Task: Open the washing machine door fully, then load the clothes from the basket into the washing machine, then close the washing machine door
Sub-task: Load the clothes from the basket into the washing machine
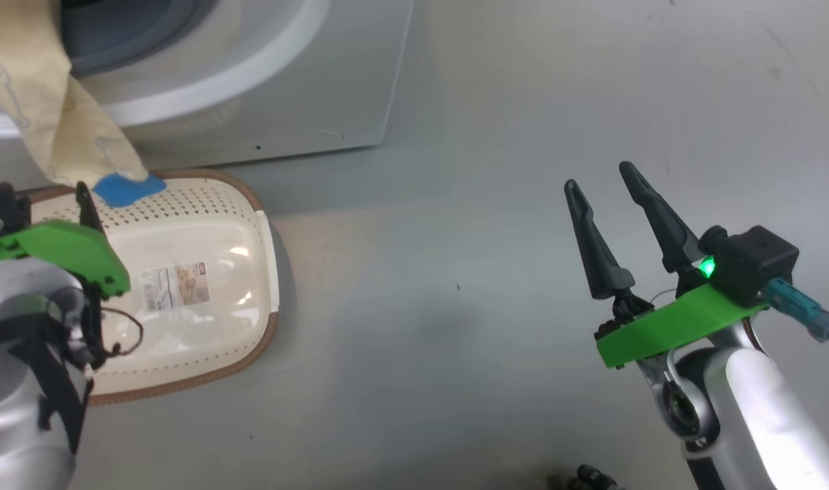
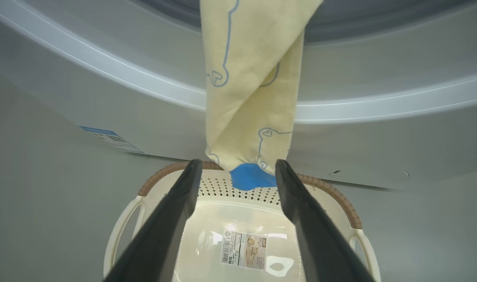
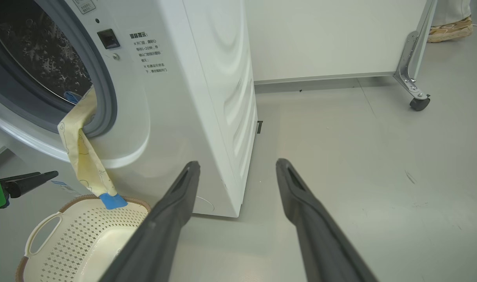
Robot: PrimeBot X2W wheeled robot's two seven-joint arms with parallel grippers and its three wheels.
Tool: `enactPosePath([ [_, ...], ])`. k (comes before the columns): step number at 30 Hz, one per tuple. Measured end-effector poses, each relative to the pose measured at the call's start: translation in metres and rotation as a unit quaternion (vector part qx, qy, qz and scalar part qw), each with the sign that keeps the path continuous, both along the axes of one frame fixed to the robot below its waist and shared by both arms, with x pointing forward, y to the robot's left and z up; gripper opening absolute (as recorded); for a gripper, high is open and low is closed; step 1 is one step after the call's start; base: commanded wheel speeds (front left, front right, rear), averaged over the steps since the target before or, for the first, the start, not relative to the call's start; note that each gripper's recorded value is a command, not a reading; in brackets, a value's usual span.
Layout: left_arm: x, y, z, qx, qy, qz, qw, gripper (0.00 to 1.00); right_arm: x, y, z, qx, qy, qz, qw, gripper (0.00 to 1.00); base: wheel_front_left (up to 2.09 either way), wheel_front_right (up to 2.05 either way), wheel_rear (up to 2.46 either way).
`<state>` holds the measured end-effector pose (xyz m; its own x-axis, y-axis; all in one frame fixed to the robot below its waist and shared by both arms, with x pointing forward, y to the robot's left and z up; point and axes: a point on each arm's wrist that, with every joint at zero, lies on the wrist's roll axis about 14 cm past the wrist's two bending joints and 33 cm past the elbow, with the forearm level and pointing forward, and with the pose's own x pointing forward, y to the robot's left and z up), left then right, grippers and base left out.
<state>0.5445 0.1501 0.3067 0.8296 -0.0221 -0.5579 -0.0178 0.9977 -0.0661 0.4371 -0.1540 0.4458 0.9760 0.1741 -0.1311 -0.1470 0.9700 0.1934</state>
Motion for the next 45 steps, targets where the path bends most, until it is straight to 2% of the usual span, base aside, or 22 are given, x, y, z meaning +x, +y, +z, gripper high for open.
enactPosePath([
  [10, 0.044, 0.015, -0.048, 0.016, 0.056, 0.01, 0.998, 1.0, 0.01, -0.012, -0.041, 0.007, 0.033, -0.019, 0.999, 1.0, 0.0, 0.0, 0.0],
  [17, 0.059, 0.017, -0.057, 0.024, 0.055, 0.013, 0.998, 1.0, 0.006, -0.022, -0.053, 0.003, 0.046, -0.034, 0.998, 1.0, 0.0, 0.0, 0.0],
  [18, 0.062, 0.018, -0.056, 0.028, 0.051, 0.013, 0.998, 0.97, 0.006, -0.023, -0.054, 0.002, 0.046, -0.036, 0.998, 1.0, 0.0, 0.0, 0.0],
  [19, 0.065, 0.018, -0.056, 0.03, 0.05, 0.013, 0.998, 0.68, 0.006, -0.024, -0.055, 0.002, 0.047, -0.036, 0.998, 1.0, 0.0, 0.0, 0.0],
  [21, 0.067, 0.018, -0.055, 0.029, 0.05, 0.011, 0.998, 0.0, 0.006, -0.024, -0.056, 0.001, 0.047, -0.037, 0.998, 1.0, 0.0, 0.0, 0.0],
  [28, 0.063, 0.015, -0.056, 0.028, 0.09, -0.012, 0.995, 0.0, 0.011, -0.021, -0.056, 0.005, 0.043, -0.033, 0.999, 1.0, 0.0, 0.0, 0.0],
  [34, 0.067, 0.01, -0.035, 0.009, 0.104, -0.035, 0.994, 0.0, 0.015, -0.016, -0.053, 0.011, 0.036, -0.027, 0.999, 1.0, 0.0, 0.0, 0.0],
  [39, 0.079, 0.007, 0.005, 0.0, 0.093, -0.071, 0.993, 0.0, 0.018, -0.012, -0.046, 0.015, 0.025, -0.024, 0.999, 1.0, 0.0, 0.0, 0.0],
  [45, 0.101, 0.013, 0.072, 0.006, 0.028, -0.095, 0.995, 0.0, 0.019, -0.009, -0.042, 0.02, 0.019, -0.022, 0.999, 1.0, 0.0, 0.0, 0.0],
])
